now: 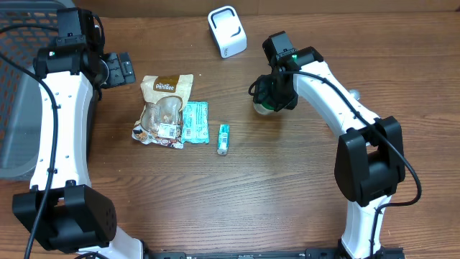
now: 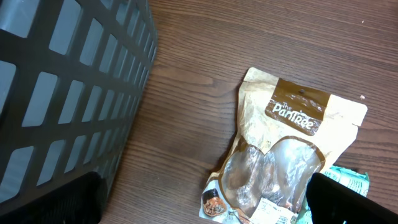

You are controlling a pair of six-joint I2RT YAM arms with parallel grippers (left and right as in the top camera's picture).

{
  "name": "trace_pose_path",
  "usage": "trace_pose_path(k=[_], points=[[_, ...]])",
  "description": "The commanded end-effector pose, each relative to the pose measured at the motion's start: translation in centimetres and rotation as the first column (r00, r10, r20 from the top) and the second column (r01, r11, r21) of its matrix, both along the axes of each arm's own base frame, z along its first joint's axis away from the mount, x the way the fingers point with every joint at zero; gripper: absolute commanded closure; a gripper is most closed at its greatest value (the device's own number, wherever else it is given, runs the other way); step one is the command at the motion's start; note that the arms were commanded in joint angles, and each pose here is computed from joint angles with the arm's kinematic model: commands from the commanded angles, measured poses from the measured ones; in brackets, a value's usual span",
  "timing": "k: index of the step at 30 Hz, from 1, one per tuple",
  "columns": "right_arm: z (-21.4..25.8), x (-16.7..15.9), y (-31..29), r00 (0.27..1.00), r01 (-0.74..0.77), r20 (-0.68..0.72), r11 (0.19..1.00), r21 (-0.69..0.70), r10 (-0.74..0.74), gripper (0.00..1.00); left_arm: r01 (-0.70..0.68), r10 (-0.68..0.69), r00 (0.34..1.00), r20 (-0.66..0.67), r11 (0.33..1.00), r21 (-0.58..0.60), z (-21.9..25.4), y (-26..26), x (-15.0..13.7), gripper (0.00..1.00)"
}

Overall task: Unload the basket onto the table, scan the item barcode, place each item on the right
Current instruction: 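Carry the tub back toward the white scanner with the right gripper, then hold the tub's side in front of the white scanner window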

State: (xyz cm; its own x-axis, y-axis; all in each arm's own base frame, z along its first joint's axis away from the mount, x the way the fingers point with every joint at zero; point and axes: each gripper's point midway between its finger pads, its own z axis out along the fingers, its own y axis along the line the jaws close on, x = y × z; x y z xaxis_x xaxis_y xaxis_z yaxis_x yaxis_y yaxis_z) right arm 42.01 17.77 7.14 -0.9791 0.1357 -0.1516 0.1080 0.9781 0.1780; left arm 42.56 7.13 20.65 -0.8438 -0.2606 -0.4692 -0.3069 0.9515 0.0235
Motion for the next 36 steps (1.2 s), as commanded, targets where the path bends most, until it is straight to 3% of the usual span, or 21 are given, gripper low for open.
trace_pose_path(k=[1,3,11,15,25,36], points=[[2.9,2.3,0.1,0.987,-0.108,0.115,0.993,-0.039,0.112,0.96,-0.011,0.011,1.0,0.015,1.0,0.016,0.7,0.6,0.1,0.0],[4.7,2.9,0.4,0.973,-0.17,0.15,0.984,-0.05,0.176,0.96,-0.011,0.011,1.0,0.015,1.0,0.016,0.7,0.6,0.1,0.0],[14.4,4.3,1.8,0.937,-0.184,0.298,0.983,-0.021,0.181,0.96,-0.011,0.011,1.0,0.015,1.0,0.016,0.7,0.6,0.1,0.0],[16.4,6.3,2.7,0.9,-0.185,0.402,0.983,0.001,0.169,0.96,-0.011,0.011,1.0,0.015,1.0,0.016,0.7,0.6,0.1,0.0],[16.5,12.6,5.3,0.784,-0.191,0.609,0.98,0.05,0.122,0.96,-0.011,0.011,1.0,0.015,1.0,0.016,0.7,0.6,0.1,0.0],[12.1,19.5,8.1,0.669,-0.202,0.739,0.976,0.084,0.075,0.96,-0.011,0.011,1.0,0.015,1.0,0.016,0.7,0.6,0.1,0.0]])
